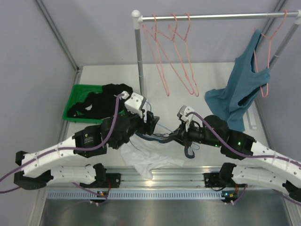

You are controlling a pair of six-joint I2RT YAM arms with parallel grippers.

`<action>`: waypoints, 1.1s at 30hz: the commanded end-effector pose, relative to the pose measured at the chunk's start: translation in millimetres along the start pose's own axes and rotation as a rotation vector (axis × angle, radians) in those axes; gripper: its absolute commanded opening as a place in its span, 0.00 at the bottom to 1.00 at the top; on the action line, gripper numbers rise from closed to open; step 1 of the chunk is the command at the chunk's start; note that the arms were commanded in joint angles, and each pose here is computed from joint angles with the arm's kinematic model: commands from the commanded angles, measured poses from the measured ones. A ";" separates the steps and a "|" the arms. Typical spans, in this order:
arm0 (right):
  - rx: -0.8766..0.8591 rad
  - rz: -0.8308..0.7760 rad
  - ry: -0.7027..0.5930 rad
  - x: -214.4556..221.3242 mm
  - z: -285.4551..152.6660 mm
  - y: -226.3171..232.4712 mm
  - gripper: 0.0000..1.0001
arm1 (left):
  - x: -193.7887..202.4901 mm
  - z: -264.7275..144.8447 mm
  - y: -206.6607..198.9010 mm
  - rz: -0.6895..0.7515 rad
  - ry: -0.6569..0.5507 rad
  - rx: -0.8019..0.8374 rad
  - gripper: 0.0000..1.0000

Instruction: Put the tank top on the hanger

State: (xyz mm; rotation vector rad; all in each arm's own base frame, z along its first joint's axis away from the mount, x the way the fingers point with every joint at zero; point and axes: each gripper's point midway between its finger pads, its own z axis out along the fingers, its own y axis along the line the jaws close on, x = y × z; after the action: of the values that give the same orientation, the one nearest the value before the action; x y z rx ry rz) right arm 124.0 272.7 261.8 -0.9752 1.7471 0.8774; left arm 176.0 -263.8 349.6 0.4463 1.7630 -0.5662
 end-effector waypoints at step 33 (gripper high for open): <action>0.368 0.349 -0.248 22.9 -102.0 -55.3 0.00 | -103.9 -57.3 -14.3 -0.099 -0.312 0.226 0.88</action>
State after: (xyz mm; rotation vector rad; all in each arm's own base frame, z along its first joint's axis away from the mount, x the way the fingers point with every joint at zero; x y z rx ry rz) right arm 122.0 171.4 266.5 -0.4542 1.7853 0.8391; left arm 153.1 -245.5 436.5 0.4318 1.5124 -0.8092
